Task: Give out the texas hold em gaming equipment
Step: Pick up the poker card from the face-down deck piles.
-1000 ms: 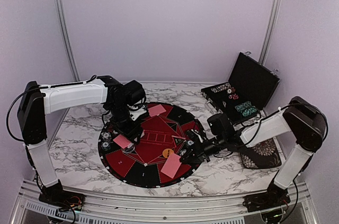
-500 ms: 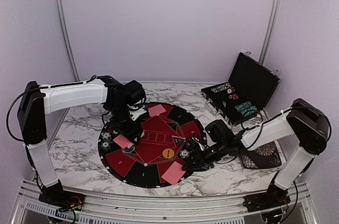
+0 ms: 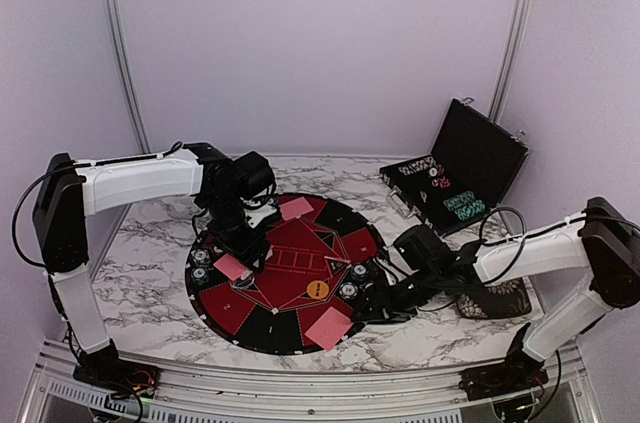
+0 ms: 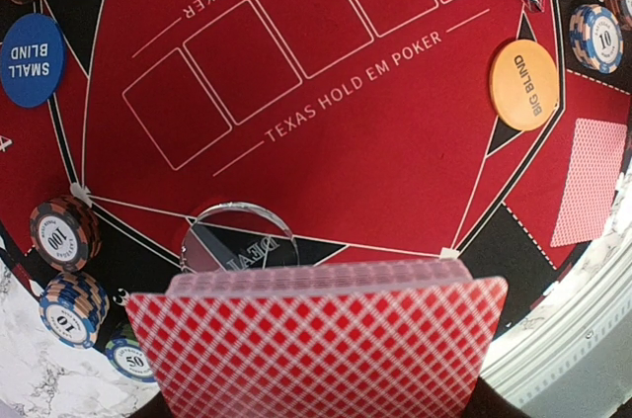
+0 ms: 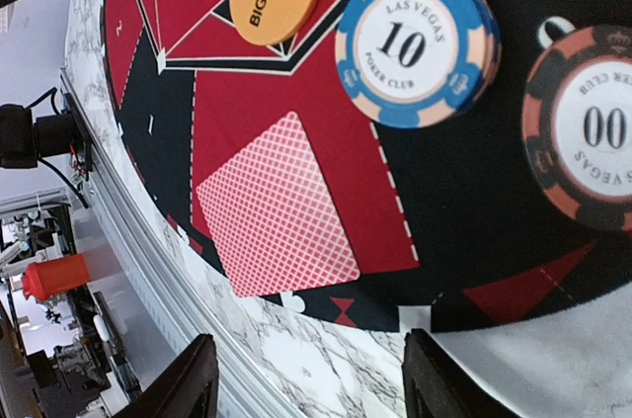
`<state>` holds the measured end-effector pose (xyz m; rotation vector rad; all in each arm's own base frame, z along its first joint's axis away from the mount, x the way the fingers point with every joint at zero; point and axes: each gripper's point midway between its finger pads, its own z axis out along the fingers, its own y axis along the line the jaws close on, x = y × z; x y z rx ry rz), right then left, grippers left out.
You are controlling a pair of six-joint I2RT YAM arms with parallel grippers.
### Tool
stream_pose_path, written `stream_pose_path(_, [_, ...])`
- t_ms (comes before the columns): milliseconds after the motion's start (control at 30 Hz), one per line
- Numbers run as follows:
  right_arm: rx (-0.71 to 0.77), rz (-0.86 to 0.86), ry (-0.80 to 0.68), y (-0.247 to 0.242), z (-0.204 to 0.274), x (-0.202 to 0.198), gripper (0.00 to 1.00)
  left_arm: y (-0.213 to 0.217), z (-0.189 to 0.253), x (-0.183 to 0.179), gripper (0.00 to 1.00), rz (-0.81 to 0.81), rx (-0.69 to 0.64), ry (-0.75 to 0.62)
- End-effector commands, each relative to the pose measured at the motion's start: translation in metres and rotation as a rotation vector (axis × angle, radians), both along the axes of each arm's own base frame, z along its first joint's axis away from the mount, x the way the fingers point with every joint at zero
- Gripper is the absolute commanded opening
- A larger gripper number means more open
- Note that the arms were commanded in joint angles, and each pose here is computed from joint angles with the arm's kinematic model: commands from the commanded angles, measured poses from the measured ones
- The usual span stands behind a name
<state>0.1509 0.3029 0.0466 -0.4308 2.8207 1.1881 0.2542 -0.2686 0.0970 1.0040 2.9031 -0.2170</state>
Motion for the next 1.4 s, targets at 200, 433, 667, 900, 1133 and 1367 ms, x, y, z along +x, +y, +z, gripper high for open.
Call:
stream_pose_path(200, [0.264,-0.028,-0.088,0.046,0.074,0.064,0.64,-0.002,0.005,-0.008,0.47,-0.014,-0.018,0.022])
stream_pose_path(433, [0.468,-0.025,-0.028,0.085,0.099,0.096,0.68,-0.003,0.005,-0.012,0.47,-0.018,-0.021,0.029])
stream_pose_path(667, [0.57,-0.011,-0.007,0.119,0.11,0.113,0.72,-0.004,0.007,-0.014,0.47,-0.024,-0.027,0.027])
stream_pose_path(900, [0.61,-0.014,0.04,0.136,0.103,0.12,0.71,-0.004,0.008,-0.016,0.47,-0.026,-0.028,0.029])
stream_pose_path(1133, [0.612,-0.013,0.055,0.146,0.097,0.124,0.69,-0.004,0.01,-0.018,0.47,-0.028,-0.032,0.024])
stream_pose_path(1367, [0.612,-0.005,0.074,0.156,0.089,0.123,0.68,-0.004,0.011,-0.02,0.47,-0.033,-0.033,0.022])
